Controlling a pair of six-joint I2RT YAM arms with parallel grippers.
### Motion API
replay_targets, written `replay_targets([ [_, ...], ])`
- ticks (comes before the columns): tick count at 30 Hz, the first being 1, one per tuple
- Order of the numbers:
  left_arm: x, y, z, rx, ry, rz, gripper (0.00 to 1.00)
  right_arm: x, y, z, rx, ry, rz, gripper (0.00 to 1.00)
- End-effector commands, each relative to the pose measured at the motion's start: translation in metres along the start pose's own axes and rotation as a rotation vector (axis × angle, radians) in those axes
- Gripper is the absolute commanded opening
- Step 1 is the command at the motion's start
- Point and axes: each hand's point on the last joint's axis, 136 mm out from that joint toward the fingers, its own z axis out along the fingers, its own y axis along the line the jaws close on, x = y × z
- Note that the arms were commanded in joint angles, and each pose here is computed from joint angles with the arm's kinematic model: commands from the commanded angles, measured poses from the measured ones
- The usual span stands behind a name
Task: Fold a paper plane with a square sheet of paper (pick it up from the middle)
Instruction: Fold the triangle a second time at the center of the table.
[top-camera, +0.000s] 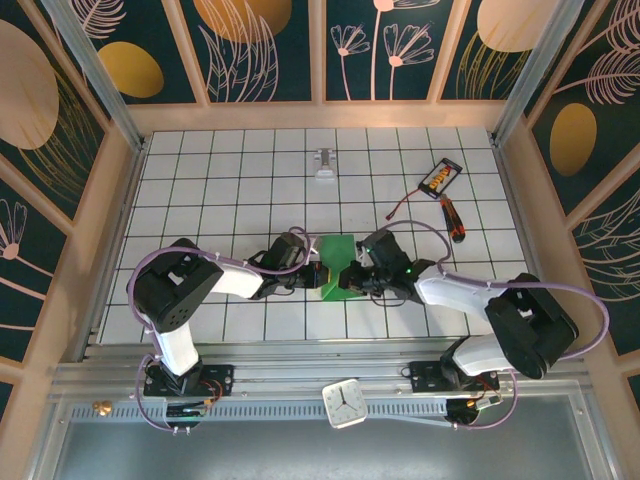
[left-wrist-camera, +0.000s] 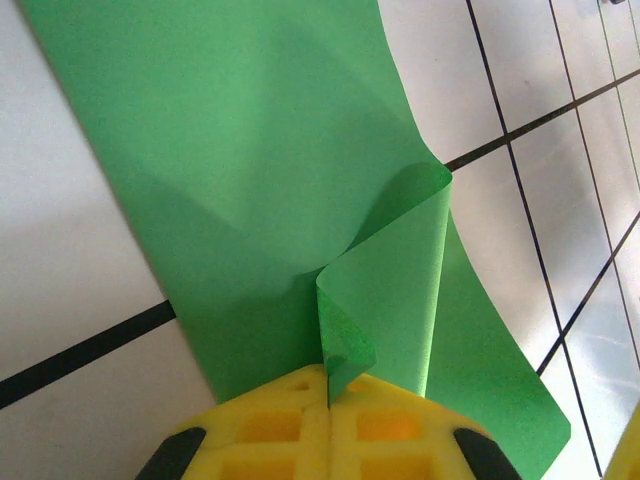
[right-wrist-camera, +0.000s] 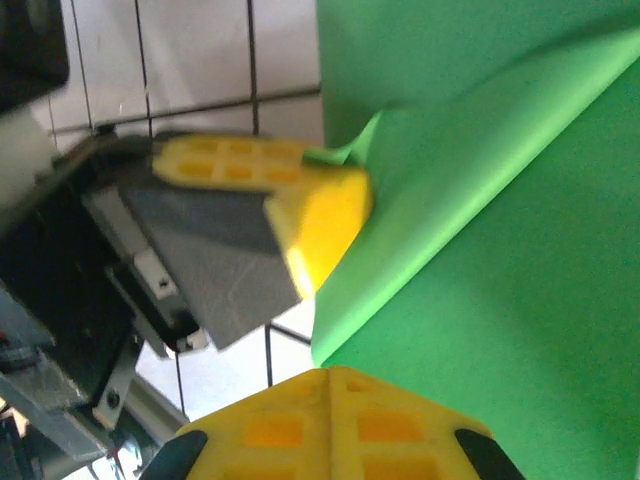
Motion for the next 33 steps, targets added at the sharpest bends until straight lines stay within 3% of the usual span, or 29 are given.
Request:
replay_targets([
  [1,0.047,0.051,0.009,-0.17,0.142,-0.082,0.0,0.003,0.023,0.004,-0.102,-0.027,0.057,0.02],
  [33,0.055,0.057,0.006,-0.2,0.177,-0.09,0.0,0.017,0.017,0.041,-0.092,0.046,0.112,0.0],
])
